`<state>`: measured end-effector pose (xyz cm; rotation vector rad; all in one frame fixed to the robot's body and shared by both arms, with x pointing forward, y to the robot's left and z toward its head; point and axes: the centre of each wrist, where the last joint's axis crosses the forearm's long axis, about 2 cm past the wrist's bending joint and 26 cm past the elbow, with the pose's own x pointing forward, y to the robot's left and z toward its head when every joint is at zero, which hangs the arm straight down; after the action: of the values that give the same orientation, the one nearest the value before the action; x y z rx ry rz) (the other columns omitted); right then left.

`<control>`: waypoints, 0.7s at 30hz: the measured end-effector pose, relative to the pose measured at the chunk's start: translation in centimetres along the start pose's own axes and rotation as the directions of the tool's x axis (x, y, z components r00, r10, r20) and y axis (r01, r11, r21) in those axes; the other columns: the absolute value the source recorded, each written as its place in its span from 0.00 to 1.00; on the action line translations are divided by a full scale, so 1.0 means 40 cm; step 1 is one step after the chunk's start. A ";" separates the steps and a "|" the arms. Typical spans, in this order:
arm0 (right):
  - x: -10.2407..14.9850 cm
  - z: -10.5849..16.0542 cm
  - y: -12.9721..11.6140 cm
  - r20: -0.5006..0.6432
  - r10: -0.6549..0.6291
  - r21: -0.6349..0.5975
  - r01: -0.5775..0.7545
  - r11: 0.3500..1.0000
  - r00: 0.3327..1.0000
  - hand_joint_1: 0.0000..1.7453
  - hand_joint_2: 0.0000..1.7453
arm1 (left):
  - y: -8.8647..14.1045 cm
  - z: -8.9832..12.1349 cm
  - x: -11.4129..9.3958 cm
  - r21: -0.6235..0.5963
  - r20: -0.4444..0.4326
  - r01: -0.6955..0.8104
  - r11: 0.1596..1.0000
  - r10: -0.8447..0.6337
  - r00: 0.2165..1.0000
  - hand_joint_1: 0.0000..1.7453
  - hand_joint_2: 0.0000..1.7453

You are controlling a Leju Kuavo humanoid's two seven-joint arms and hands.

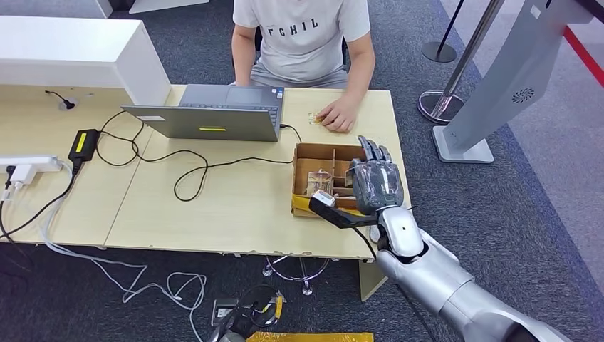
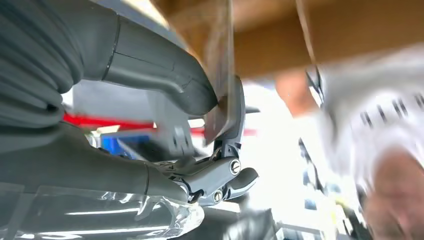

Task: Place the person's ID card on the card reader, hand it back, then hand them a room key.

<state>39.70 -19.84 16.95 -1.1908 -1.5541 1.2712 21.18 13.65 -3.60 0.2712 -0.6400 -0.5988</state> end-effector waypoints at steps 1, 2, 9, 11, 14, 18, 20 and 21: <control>0.002 -0.011 -0.017 0.008 0.012 -0.034 -0.012 0.999 1.000 1.00 1.00 | 0.000 0.000 0.000 0.001 0.001 0.000 1.000 0.000 1.000 0.00 0.00; 0.004 -0.023 -0.034 0.014 0.018 -0.054 -0.017 0.998 1.000 1.00 1.00 | 0.000 0.000 0.000 0.002 0.001 0.000 1.000 0.000 1.000 0.00 0.00; 0.024 -0.068 -0.127 0.056 -0.020 -0.117 0.026 0.993 0.998 1.00 1.00 | 0.000 0.000 0.000 0.002 0.002 0.000 1.000 0.000 1.000 0.00 0.00; 0.029 -0.071 -0.138 0.067 -0.026 -0.131 0.035 0.991 0.997 1.00 1.00 | 0.000 0.000 0.000 0.000 0.002 0.000 1.000 0.000 1.000 0.00 0.00; 0.034 -0.071 -0.146 0.078 -0.036 -0.145 0.047 0.988 0.996 1.00 1.00 | 0.000 0.000 0.000 -0.001 0.005 0.000 1.000 0.000 1.000 0.00 0.00; 0.037 -0.070 -0.150 0.083 -0.049 -0.152 0.062 0.986 0.995 1.00 1.00 | 0.000 0.000 0.000 0.001 0.010 0.000 1.000 0.000 1.000 0.00 0.00; 0.038 -0.070 -0.150 0.085 -0.051 -0.154 0.063 0.986 0.995 1.00 1.00 | 0.000 0.000 0.000 0.002 0.011 -0.001 1.000 0.001 1.000 0.00 0.00; 0.039 -0.070 -0.151 0.086 -0.052 -0.154 0.065 0.986 0.995 1.00 1.00 | 0.000 0.000 0.000 0.002 0.011 -0.001 1.000 0.001 1.000 0.00 0.00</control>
<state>40.89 -18.01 23.42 -1.1942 -1.7633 1.1900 21.18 13.65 -3.60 0.2697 -0.6515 -0.5995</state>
